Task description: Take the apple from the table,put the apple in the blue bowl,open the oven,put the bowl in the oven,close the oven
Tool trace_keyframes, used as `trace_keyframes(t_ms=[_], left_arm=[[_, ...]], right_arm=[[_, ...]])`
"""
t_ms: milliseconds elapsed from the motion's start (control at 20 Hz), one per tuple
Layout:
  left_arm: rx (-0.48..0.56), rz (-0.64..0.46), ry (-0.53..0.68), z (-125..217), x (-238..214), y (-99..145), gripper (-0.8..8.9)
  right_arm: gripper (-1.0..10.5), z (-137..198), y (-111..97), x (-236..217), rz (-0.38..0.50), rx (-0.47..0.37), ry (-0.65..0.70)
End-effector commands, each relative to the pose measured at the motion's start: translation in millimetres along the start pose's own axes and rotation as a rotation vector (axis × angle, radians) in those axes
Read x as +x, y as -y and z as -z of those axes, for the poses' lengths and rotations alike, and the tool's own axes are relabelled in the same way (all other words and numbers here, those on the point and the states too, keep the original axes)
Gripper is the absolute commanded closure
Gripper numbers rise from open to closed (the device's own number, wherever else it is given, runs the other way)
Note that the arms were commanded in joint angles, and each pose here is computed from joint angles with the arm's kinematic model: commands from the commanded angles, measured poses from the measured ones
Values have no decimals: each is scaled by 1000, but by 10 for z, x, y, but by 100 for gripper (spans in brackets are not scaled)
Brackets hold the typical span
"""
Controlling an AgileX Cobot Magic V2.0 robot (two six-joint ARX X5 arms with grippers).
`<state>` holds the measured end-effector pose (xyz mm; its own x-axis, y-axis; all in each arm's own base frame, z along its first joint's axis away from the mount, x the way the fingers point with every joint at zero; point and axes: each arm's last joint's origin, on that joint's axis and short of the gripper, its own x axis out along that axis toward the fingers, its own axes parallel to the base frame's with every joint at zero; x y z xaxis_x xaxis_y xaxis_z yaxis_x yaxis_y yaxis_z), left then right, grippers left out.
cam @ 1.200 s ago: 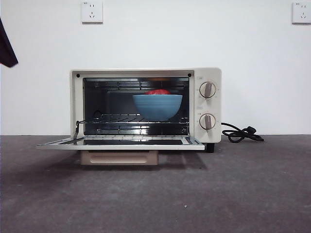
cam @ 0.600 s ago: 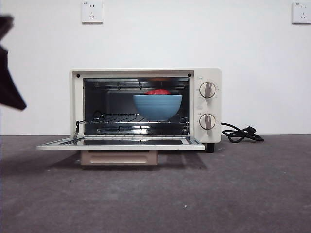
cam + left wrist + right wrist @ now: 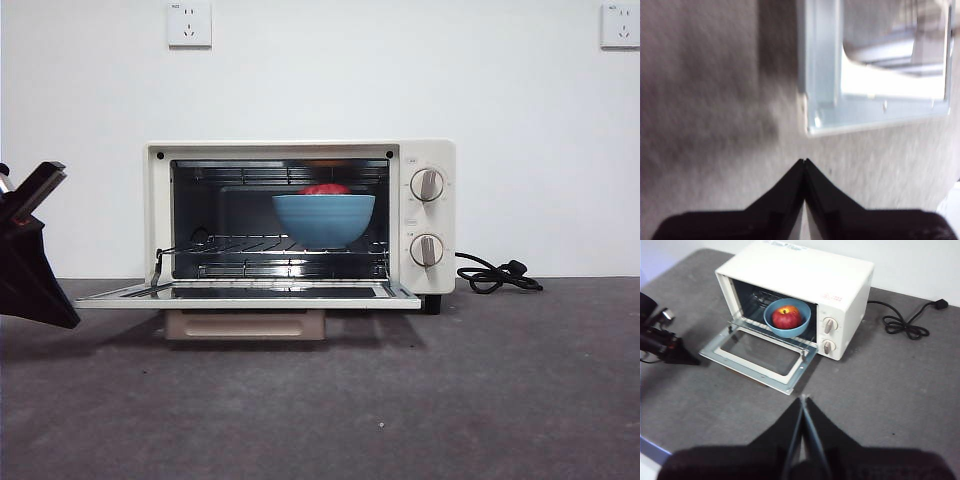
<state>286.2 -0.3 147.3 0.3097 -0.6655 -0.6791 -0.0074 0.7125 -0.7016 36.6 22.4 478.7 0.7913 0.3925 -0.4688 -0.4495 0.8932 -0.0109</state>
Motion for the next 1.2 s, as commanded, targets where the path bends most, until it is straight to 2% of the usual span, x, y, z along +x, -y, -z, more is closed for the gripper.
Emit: trace_keyframes(t_ms=[50, 400, 750, 1200], left_arm=[[-81, -1, 2, -5, 49, -47, 821], [-131, -62, 35, -28, 53, -66, 821], [-180, -47, 88, -90, 57, -50, 821], [-177, -35, 71, -102, 223, -44, 821]], right_arm=[[955, 86, 29, -108, -3, 46, 13], [955, 175, 70, -276, -9, 87, 64], [955, 175, 70, -276, -10, 101, 64], [955, 175, 70, -276, -10, 113, 64]])
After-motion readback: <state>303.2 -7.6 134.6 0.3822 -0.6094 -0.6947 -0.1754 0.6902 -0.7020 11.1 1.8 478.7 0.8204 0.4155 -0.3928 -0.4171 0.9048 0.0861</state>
